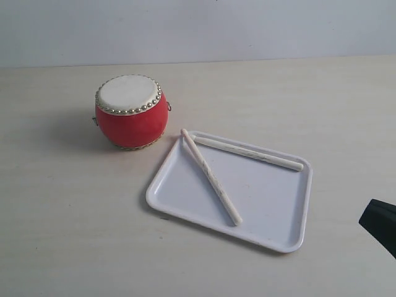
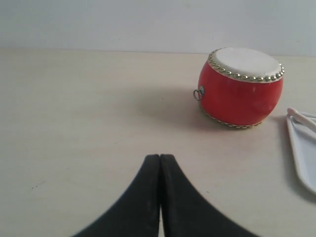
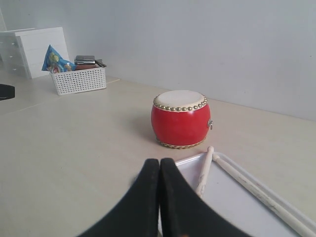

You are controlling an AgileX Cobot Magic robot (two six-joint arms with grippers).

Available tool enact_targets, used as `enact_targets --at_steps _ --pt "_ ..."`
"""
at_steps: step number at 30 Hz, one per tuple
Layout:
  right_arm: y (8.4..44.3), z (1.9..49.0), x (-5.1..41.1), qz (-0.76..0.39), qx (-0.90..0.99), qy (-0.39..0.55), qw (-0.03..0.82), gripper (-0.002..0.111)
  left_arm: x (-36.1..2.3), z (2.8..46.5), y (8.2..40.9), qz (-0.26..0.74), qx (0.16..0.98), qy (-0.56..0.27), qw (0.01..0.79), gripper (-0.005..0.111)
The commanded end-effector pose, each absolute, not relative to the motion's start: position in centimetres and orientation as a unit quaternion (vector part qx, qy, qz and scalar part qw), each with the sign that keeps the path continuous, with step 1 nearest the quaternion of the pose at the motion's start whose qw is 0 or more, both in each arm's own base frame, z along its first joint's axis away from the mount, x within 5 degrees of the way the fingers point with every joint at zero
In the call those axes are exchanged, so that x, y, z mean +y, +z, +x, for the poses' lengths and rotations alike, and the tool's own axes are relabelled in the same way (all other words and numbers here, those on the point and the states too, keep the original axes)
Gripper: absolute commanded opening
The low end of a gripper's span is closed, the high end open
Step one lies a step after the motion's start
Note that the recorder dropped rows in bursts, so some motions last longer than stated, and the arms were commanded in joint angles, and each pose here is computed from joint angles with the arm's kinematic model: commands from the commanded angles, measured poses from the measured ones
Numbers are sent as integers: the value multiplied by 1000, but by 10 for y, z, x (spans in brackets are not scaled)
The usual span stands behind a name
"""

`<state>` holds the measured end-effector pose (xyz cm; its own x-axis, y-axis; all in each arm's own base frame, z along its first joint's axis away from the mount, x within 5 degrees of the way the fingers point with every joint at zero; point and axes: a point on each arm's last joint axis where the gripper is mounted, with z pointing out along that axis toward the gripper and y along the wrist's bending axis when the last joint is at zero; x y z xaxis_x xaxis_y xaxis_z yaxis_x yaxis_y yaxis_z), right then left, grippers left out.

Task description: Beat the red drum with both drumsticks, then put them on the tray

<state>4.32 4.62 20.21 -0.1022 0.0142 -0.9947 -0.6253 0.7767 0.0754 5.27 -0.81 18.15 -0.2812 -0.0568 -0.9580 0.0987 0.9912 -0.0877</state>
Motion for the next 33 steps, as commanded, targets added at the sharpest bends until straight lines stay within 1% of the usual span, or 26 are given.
enact_targets --at_steps 1,33 --pt "201 42 47 -221 698 255 632 0 -8 53 181 7 797 -71 600 0" --pt "200 42 48 -226 698 260 628 0 -8 53 181 11 796 -66 601 0"
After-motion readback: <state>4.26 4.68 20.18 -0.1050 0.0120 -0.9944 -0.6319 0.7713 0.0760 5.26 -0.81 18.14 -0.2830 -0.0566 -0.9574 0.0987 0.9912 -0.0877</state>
